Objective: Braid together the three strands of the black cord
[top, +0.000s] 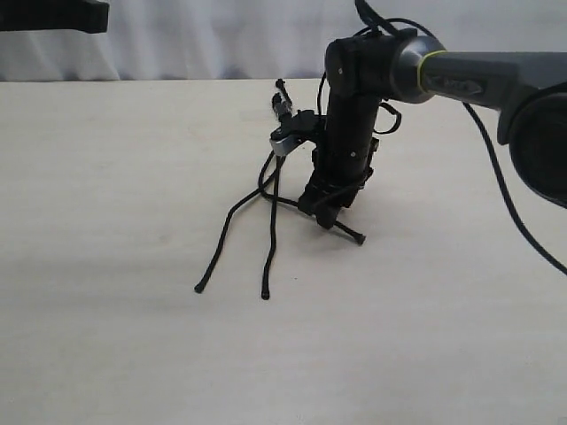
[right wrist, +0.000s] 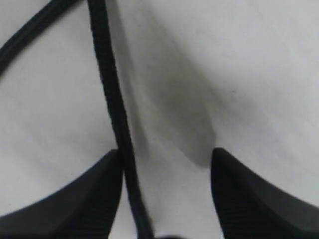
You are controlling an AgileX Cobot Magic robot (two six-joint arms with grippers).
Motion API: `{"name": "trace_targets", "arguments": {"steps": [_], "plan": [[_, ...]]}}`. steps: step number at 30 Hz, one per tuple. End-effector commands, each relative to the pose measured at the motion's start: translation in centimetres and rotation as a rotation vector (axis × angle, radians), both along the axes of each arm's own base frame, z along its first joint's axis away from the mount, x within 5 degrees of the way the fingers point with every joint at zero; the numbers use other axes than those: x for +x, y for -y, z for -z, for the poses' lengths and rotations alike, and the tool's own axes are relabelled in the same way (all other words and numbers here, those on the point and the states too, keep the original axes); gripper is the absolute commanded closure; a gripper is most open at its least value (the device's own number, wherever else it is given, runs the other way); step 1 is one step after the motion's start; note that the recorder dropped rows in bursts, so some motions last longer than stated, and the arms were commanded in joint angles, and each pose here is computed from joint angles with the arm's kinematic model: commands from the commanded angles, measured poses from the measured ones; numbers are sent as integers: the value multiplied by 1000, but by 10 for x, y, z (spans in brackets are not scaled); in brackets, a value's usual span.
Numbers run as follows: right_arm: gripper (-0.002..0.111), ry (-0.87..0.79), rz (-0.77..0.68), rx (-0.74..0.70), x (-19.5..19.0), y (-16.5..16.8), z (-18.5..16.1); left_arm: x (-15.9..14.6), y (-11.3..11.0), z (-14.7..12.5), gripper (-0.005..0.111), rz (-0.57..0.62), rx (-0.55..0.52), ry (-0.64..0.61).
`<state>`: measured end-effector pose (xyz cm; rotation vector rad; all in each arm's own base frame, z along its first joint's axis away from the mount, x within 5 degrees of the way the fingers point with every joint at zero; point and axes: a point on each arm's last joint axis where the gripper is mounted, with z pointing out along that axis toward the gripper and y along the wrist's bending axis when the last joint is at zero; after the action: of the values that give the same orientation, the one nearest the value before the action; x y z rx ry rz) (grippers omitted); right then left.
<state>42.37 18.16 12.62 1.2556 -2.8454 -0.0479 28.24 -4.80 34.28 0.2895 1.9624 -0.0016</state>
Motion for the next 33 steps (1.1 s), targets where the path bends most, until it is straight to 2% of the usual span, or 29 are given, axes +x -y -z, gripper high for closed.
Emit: {"name": "trace_targets", "arguments": {"steps": [1,2,4,5,10,14,18,23,29,33], "plan": [[42,68,9,30,2,2,-23,-1,0,0,107,-5,-16,2],[42,94,24,41,3,2,-31,0,0,-1,107,-4,-16,10],[50,183,65,91,1,5,-70,0,0,-1,107,-3,-16,14],[59,229,82,136,-2,7,-93,0,0,-1,107,-2,-12,15],[87,413,162,237,-21,26,-157,0,0,-1,107,5,5,16],[104,604,219,324,-54,47,-195,-12,-2,-8,107,6,-2,54],[104,860,317,480,-113,72,-220,-49,-7,-17,107,26,-40,249],[104,1083,382,627,-178,97,-222,-96,-14,-19,107,34,-113,422],[104,1290,404,759,-251,123,-206,-147,-21,2,107,45,-200,567],[104,1340,399,789,-286,136,-190,-168,-25,16,107,41,-226,571]]}}
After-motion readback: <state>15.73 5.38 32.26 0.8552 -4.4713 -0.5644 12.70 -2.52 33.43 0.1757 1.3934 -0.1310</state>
